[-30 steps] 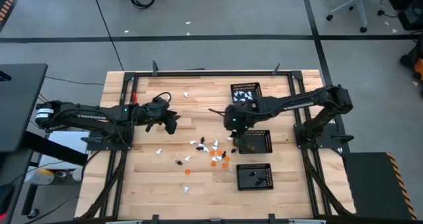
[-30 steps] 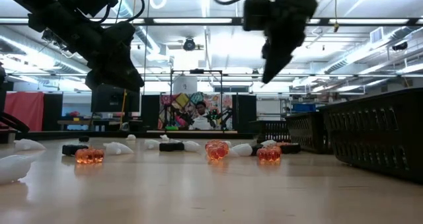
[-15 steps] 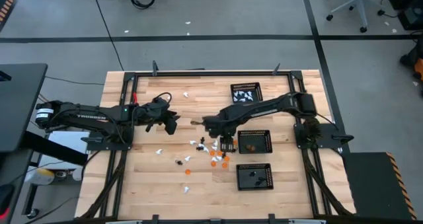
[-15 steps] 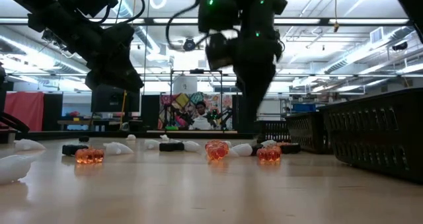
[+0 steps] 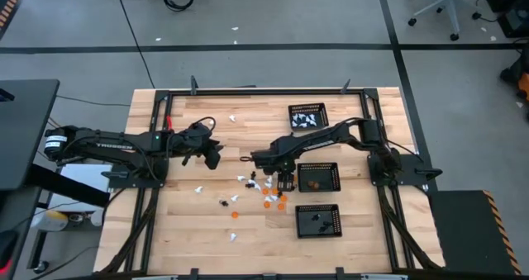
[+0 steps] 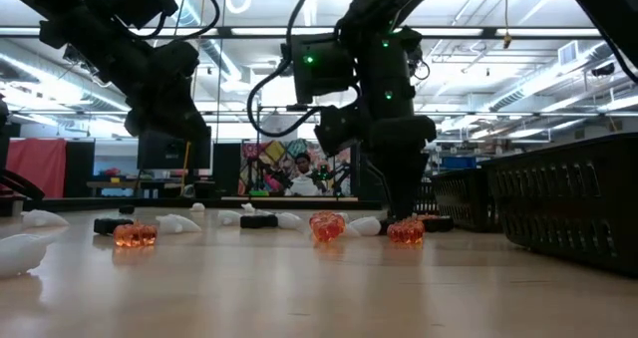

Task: Sort Halloween decoration
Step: Put the white ghost toy into the top black bin

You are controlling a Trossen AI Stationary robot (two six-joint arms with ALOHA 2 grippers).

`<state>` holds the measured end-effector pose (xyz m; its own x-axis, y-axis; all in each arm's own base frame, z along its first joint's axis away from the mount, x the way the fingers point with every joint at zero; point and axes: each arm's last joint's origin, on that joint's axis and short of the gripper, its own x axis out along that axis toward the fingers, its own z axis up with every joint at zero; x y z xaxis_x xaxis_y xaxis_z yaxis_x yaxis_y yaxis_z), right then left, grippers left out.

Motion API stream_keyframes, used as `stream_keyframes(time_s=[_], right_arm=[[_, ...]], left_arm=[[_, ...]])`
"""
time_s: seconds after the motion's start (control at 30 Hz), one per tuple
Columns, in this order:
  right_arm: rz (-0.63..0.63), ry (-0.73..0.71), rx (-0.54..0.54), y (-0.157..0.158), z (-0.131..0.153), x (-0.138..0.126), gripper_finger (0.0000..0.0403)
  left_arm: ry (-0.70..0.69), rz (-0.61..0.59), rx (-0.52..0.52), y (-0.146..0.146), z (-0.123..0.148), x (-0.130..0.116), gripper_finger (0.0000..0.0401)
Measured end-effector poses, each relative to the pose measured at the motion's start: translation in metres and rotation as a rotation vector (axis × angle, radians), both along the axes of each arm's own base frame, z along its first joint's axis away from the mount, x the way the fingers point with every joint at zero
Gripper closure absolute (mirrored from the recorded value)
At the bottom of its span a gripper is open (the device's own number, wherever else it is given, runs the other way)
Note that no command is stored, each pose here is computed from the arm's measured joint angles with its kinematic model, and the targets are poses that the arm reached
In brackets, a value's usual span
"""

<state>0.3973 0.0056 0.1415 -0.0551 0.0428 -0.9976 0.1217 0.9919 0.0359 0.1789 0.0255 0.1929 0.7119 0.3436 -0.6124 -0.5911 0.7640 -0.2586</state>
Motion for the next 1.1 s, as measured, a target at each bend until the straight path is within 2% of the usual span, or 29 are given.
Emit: stream_keyframes(time_s=[0.27, 0.8, 1.1], right_arm=[[0.01, -0.005, -0.034, -0.0033, -0.0016, -0.0006, 0.0239], [0.032, -0.002, -0.003, -0.003, -0.0031, -0.0008, 0.0347], [0.033, -0.017, 0.006, -0.0075, 0.0065, -0.0038, 0.0352]], left_arm=[[0.007, -0.005, 0.004, -0.0001, -0.0003, -0.0002, 0.027], [0.012, -0.021, 0.006, -0.0004, -0.0004, -0.0002, 0.0271], [0.015, -0.024, 0.008, -0.0004, -0.0006, -0.0004, 0.0271]])
